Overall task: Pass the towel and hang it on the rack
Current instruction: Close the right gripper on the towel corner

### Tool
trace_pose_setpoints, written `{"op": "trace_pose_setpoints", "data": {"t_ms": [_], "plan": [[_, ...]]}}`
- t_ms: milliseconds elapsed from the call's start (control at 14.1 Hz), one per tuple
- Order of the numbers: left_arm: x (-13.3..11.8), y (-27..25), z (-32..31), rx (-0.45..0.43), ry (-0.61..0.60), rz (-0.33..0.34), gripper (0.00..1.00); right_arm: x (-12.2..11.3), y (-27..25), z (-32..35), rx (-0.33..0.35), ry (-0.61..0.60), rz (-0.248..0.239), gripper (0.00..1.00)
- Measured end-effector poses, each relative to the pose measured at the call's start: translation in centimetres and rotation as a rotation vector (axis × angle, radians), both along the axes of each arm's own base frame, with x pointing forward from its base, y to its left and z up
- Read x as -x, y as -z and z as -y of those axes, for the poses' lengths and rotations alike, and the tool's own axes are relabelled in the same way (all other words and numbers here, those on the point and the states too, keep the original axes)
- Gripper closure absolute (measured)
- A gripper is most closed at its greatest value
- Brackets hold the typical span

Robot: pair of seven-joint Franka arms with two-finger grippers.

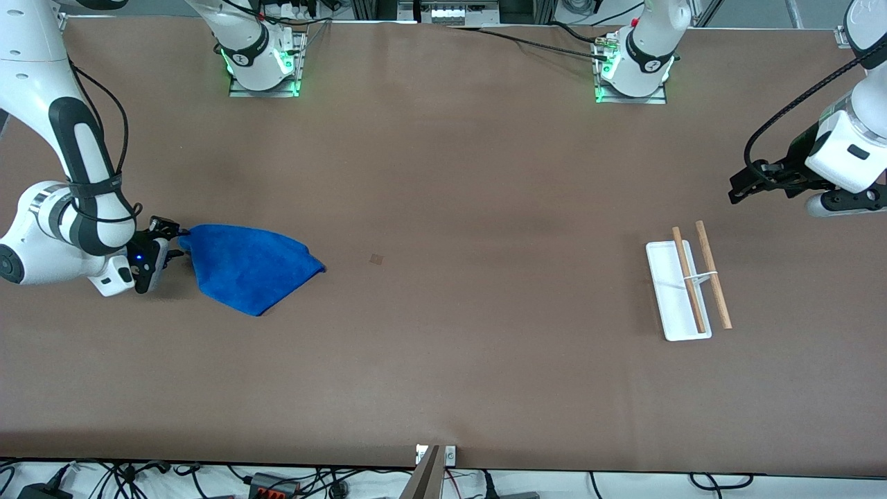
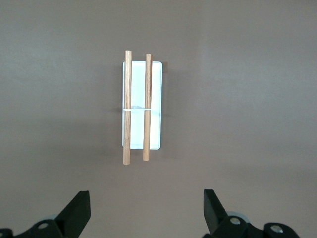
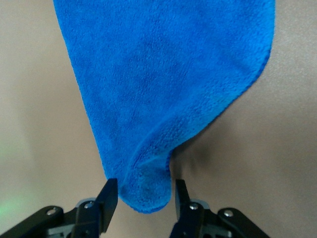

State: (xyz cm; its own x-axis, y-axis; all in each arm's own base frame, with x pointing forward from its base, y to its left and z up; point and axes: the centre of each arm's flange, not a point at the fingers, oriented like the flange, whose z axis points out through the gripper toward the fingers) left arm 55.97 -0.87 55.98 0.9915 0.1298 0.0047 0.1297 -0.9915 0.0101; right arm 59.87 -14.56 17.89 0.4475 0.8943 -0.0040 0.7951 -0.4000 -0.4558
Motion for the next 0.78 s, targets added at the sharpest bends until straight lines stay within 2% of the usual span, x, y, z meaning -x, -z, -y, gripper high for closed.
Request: {"op": "trace_pose_setpoints", "data": {"t_ms": [356, 641, 712, 783], "plan": [[-0.35, -0.12, 0.05, 0.003, 0.001, 0.003, 0.00, 0.03, 0.02, 0.02, -0.002, -0.002, -0.001, 0.48], [-0.64, -0.52, 0.01, 0.004, 0.004, -0.015, 0.00, 0.02, 0.03, -0.03, -0.003, -0.004, -0.001, 0.89], [-0.76, -0.45, -0.06, 0.005, 0.004, -0.018, 0.00, 0.02, 0.03, -0.06, -0.003, -0.004, -0.001, 0.89], [-0.87, -0.36, -0.08, 0.005, 0.004, -0.019, 0.00, 0.00, 0.03, -0.11, -0.004, -0.005, -0.001, 0.96]]}}
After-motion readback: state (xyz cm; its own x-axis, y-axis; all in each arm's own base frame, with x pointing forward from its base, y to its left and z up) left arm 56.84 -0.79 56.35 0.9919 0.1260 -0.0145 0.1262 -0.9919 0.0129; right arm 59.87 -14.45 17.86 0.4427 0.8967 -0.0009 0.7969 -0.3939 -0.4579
